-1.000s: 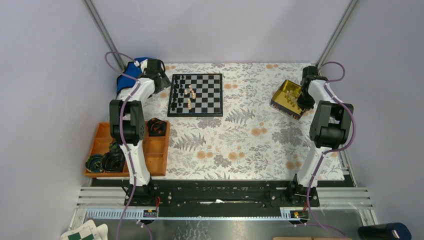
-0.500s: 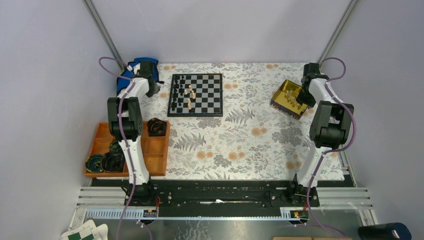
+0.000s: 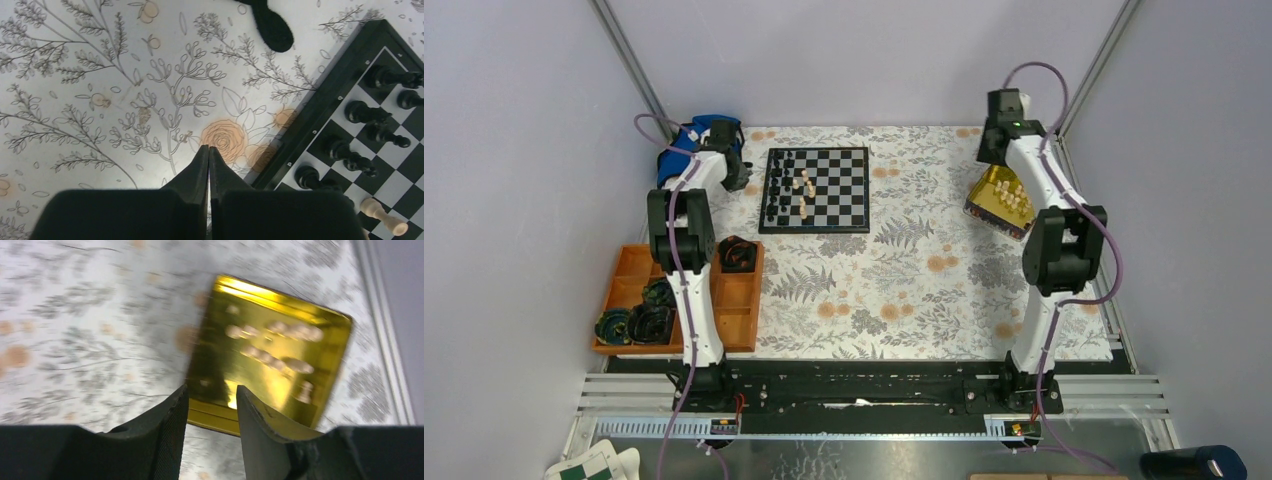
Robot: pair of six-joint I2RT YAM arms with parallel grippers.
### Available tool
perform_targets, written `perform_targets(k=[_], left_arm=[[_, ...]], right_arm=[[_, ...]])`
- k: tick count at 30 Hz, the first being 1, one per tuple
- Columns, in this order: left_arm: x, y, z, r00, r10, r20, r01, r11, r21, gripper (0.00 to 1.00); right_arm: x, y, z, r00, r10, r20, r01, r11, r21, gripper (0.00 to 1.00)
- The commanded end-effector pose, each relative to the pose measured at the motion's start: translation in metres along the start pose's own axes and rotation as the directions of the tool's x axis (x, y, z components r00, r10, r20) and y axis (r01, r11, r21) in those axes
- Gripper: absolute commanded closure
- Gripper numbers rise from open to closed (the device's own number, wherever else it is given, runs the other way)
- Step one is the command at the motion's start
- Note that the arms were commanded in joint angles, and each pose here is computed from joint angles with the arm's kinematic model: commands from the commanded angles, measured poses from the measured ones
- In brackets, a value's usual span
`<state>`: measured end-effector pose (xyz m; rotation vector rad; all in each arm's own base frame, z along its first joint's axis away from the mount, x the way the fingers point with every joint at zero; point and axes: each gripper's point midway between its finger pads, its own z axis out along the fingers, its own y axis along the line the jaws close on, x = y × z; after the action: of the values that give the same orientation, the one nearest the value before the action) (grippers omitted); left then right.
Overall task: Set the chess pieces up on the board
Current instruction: Move the chessboard to the center of the board.
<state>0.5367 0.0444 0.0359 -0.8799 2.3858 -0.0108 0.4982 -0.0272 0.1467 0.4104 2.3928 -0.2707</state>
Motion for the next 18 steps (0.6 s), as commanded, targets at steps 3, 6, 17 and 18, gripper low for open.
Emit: perform_targets(k=[3,6,17,18], left_arm=[[0.002,-0.021,-0.001,0.999,0.044,-0.02,-0.043,0.997,0.058,0.98],[0.006,-0.027,0.002,0.998,0.055,-0.031,-0.053,0.996,0.071,1.0],[0.021,-0.059,0.012,0.994,0.093,-0.055,-0.085,0.987,0.136,1.0],[0.022,-0.059,0.013,0.994,0.094,-0.059,-0.085,0.987,0.136,1.0]], right_arm=[[-0.011,0.092,-0.001,0.994,-0.105,0.039,0.11,0.979,-0.171,0.56],[-0.001,0.123,0.01,0.992,-0.126,0.018,0.127,0.967,-0.22,0.59],[0.016,0.206,0.023,0.982,-0.189,0.015,0.181,0.91,-0.372,0.67],[0.02,0.211,0.025,0.981,-0.195,0.009,0.183,0.904,-0.387,0.68]])
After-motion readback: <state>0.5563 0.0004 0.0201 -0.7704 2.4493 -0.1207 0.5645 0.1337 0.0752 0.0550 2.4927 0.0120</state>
